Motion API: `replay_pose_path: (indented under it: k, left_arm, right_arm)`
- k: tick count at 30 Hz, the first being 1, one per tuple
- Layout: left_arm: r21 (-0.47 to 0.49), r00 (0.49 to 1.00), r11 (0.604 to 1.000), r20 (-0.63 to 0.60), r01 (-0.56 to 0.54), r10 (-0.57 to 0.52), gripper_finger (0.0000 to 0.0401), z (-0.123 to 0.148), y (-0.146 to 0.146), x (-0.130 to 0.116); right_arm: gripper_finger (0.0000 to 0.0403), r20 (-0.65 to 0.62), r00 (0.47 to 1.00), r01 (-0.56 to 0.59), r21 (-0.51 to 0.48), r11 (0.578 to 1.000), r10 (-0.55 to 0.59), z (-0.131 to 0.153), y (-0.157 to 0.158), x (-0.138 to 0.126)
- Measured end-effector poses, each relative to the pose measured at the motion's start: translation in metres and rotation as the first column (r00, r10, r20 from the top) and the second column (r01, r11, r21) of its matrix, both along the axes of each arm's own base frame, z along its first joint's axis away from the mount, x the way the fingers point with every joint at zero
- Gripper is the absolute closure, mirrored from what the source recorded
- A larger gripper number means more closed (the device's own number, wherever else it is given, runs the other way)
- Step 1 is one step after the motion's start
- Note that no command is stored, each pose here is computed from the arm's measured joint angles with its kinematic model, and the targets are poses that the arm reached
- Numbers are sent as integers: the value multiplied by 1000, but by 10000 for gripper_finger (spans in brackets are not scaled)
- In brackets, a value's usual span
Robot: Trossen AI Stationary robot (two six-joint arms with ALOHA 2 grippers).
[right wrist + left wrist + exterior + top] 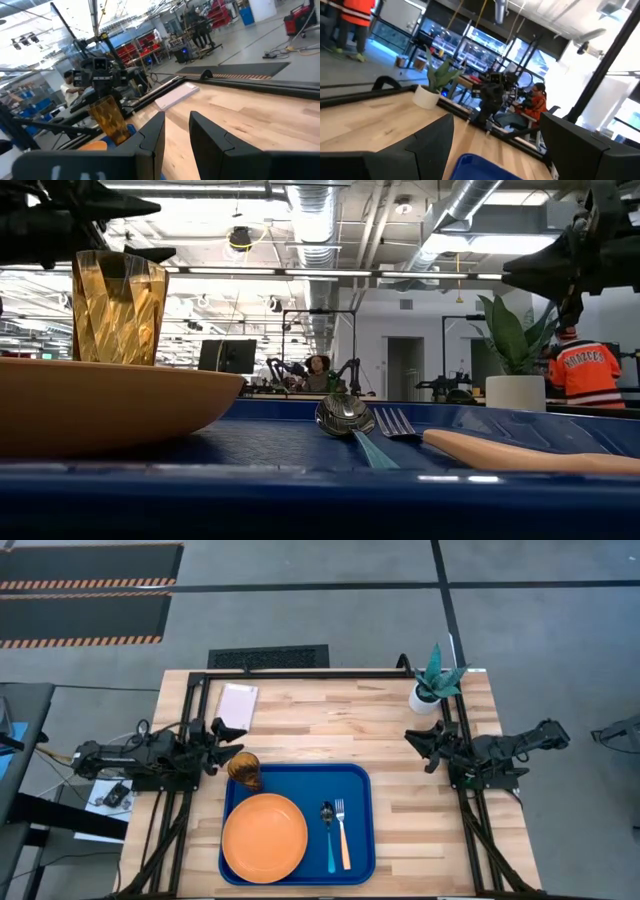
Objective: Pick and place plate/cup/fork/spoon on tray
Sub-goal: Return to Home Position
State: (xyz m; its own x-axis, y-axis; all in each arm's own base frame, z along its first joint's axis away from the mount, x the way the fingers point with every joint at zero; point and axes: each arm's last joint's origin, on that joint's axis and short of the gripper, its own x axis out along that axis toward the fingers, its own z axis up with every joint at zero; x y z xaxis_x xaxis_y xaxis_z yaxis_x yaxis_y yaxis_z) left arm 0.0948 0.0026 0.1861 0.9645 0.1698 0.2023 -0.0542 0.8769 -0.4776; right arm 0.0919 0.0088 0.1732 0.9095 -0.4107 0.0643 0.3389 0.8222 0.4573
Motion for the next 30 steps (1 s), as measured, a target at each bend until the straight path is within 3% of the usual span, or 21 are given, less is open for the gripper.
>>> replay_pose_path:
  k: [5,14,30]
  left_arm:
    - [-53,997,996,-38,-69,67,119,-4,2,0]
    - [-182,988,972,-60,-151,143,119,-9,4,0]
    - [-168,987,975,-96,-146,132,119,-13,4,1]
  right_arm:
    - [290,-6,997,71,5,997,-71,-1,-2,-1]
    - [290,-18,997,71,-1,997,-71,-2,-2,-1]
    - [290,-21,998,57,-3,998,-57,-3,-1,-1]
